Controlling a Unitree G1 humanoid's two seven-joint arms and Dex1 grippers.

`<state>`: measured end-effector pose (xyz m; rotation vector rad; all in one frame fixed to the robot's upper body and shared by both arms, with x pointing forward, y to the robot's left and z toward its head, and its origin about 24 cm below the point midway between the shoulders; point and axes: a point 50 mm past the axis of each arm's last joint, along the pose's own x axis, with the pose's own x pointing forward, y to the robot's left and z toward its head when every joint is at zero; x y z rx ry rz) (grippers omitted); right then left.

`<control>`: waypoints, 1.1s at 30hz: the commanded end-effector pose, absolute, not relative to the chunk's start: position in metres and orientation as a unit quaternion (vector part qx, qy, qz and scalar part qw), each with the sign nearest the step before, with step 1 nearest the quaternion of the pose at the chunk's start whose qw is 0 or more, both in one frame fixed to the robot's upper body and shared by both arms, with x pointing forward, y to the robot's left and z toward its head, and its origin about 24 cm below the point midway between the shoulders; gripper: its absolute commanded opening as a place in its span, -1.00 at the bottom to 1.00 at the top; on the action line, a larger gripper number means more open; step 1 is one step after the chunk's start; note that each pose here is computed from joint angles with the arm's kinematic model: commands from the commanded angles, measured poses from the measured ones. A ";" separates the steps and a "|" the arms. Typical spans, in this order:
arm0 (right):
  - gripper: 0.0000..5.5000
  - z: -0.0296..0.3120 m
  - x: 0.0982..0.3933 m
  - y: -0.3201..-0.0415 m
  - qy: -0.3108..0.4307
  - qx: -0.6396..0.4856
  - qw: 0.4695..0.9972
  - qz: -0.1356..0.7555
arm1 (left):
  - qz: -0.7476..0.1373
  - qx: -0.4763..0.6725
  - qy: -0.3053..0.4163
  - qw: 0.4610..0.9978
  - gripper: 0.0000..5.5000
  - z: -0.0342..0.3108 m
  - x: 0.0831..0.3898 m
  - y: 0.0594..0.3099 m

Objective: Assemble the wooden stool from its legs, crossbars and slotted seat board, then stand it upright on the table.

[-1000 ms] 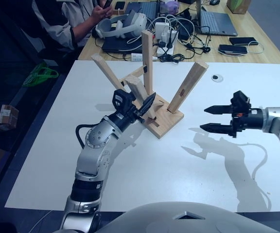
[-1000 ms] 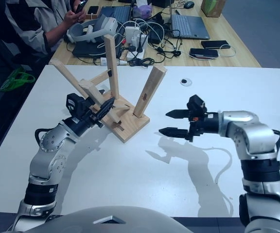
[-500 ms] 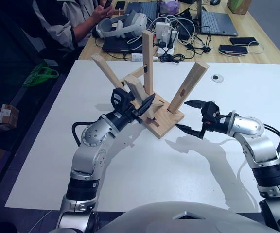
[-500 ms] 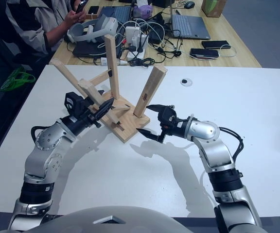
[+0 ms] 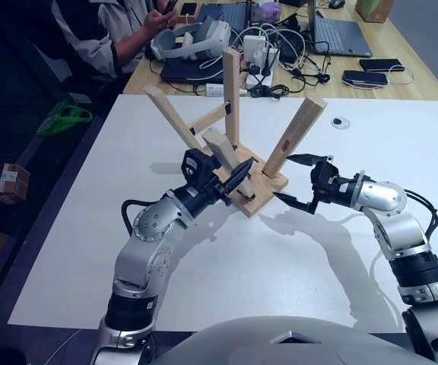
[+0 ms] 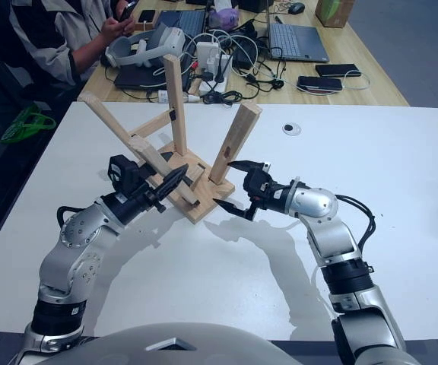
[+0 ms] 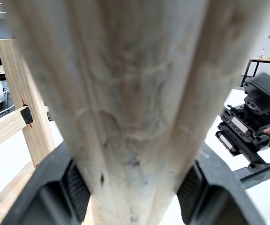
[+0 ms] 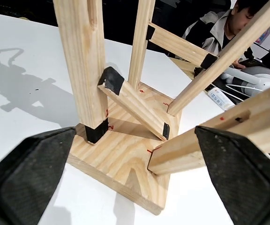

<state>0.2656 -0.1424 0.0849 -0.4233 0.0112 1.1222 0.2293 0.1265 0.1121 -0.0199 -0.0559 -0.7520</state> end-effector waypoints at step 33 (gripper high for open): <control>0.72 0.102 0.285 -0.140 0.017 -0.235 0.799 0.553 | -0.362 -0.050 0.107 0.925 0.28 0.122 0.236 0.193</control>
